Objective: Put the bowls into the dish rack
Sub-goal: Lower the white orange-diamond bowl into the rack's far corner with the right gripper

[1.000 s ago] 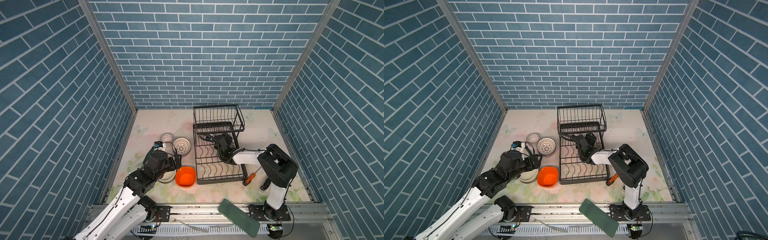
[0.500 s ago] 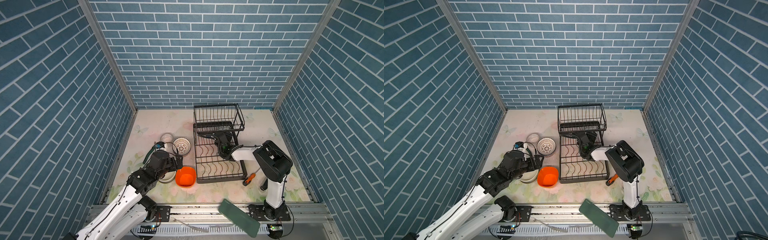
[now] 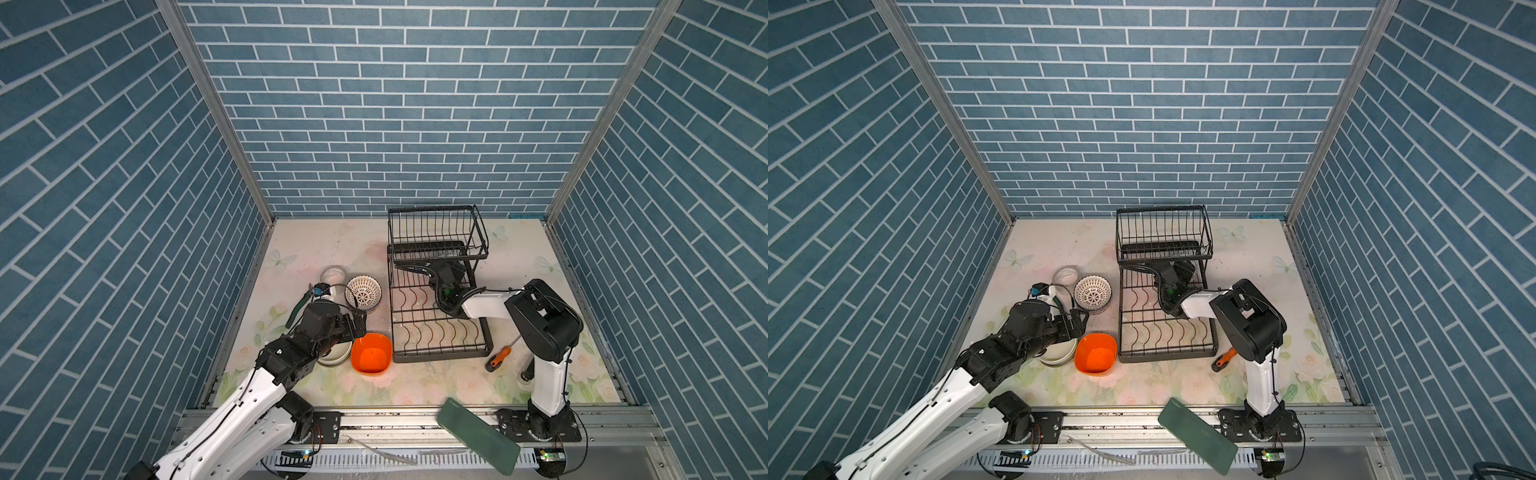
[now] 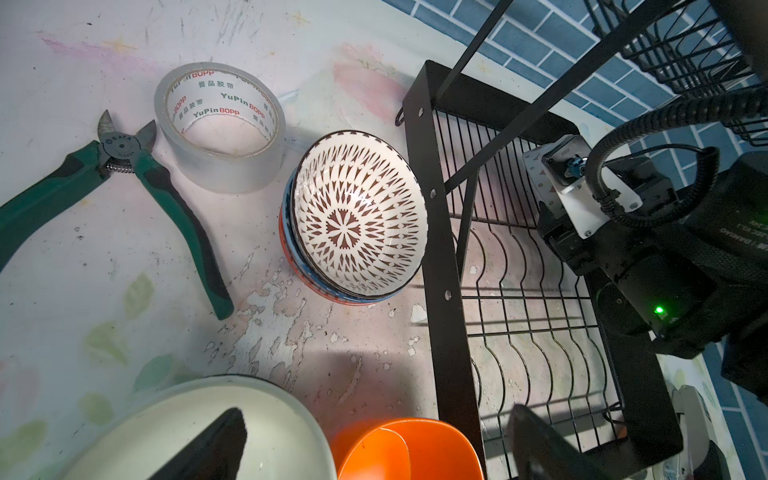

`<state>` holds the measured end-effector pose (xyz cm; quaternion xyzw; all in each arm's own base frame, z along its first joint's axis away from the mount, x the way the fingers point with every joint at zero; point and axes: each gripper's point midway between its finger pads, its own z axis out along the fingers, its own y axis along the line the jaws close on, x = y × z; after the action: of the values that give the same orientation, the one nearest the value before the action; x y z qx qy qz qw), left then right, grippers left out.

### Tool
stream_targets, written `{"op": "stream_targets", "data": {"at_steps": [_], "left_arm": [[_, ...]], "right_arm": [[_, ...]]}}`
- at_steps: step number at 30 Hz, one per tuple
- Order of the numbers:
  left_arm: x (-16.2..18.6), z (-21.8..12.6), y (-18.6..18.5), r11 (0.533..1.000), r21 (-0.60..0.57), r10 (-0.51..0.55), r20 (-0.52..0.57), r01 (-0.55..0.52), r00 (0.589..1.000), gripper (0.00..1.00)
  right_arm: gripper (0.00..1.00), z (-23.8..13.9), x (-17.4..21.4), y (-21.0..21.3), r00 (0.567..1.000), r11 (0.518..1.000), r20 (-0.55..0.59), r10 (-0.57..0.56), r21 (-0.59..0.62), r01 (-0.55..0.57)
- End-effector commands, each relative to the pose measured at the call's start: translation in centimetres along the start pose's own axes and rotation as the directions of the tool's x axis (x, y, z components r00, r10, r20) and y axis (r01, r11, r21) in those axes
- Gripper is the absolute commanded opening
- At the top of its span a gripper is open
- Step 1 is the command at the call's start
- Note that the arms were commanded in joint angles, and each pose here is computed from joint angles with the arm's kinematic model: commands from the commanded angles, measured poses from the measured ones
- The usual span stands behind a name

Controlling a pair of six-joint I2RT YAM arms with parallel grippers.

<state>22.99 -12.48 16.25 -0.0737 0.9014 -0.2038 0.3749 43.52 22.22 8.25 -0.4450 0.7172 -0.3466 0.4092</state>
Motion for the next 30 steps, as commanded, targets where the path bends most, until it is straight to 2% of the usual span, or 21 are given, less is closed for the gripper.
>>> {"op": "stream_targets", "data": {"at_steps": [1, 14, 18, 30], "left_arm": [[0.1, 0.3, 0.3, 1.0, -0.009, -0.004, -0.001, 0.004, 1.0, 1.0], [0.2, 0.3, 0.2, 1.0, -0.001, -0.005, -0.006, 0.005, 1.0, 1.0], [0.4, 0.4, 0.3, 1.0, -0.003, -0.007, -0.009, 0.007, 1.0, 1.0], [0.5, 0.5, 0.4, 1.0, -0.009, -0.005, -0.011, 0.005, 1.0, 1.0]], "right_arm": [[0.76, 0.0, -1.0, -1.2, 0.993, 0.993, 0.015, 0.12, -0.014, -0.119], [0.91, -1.0, -1.2, -1.1, 0.974, 0.971, 0.02, 0.227, -0.086, -0.224], [0.92, -1.6, -1.8, -1.2, 0.96, 0.956, 0.039, 0.276, -0.114, -0.27], [0.93, -3.4, -3.1, -0.2, 0.94, 0.935, 0.079, 0.33, -0.16, -0.315]]}}
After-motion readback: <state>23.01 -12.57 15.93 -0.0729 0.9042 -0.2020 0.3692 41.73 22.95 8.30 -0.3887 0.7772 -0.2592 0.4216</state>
